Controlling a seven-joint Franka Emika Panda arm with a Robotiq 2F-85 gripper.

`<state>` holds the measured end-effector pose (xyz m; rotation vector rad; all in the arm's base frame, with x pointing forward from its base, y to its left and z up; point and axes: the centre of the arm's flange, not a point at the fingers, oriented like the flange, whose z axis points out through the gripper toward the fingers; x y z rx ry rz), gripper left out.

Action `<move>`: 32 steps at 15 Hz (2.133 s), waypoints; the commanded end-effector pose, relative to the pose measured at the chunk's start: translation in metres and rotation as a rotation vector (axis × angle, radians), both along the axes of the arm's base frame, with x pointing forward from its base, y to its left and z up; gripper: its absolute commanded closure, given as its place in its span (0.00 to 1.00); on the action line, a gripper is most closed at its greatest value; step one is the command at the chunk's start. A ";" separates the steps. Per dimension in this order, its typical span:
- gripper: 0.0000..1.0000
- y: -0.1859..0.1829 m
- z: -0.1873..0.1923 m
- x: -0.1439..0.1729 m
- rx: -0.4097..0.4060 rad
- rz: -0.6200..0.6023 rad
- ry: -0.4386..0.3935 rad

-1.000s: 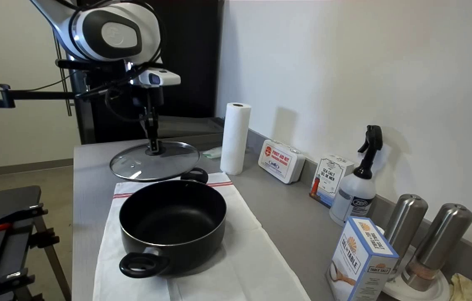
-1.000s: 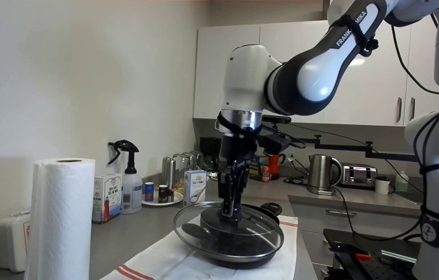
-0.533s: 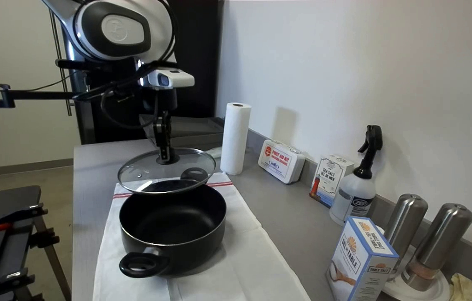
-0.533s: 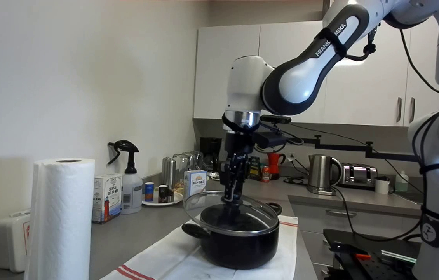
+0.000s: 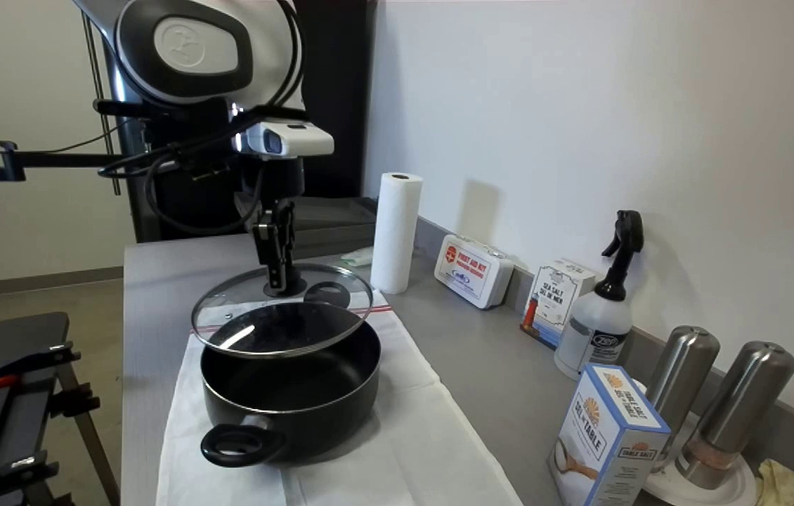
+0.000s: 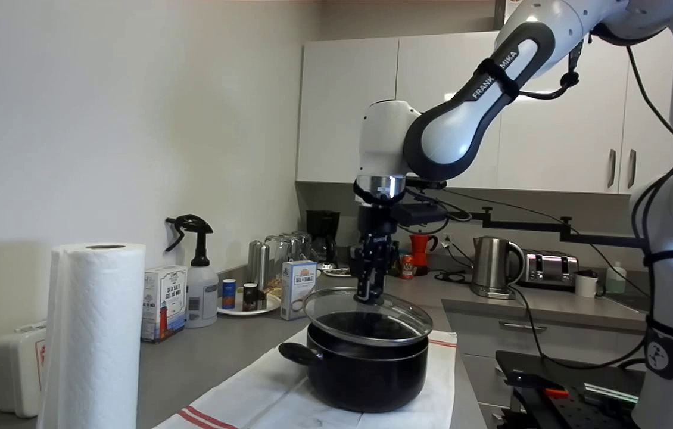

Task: Put the glass lid on the black pot.

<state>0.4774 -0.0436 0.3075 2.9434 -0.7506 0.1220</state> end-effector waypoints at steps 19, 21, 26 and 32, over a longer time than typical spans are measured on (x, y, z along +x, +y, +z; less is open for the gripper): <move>0.75 -0.040 0.000 -0.005 0.042 -0.049 -0.016; 0.75 -0.040 -0.003 -0.003 0.049 -0.042 -0.014; 0.75 -0.042 -0.012 0.006 0.048 -0.035 -0.011; 0.75 -0.049 -0.020 0.021 0.043 -0.038 -0.017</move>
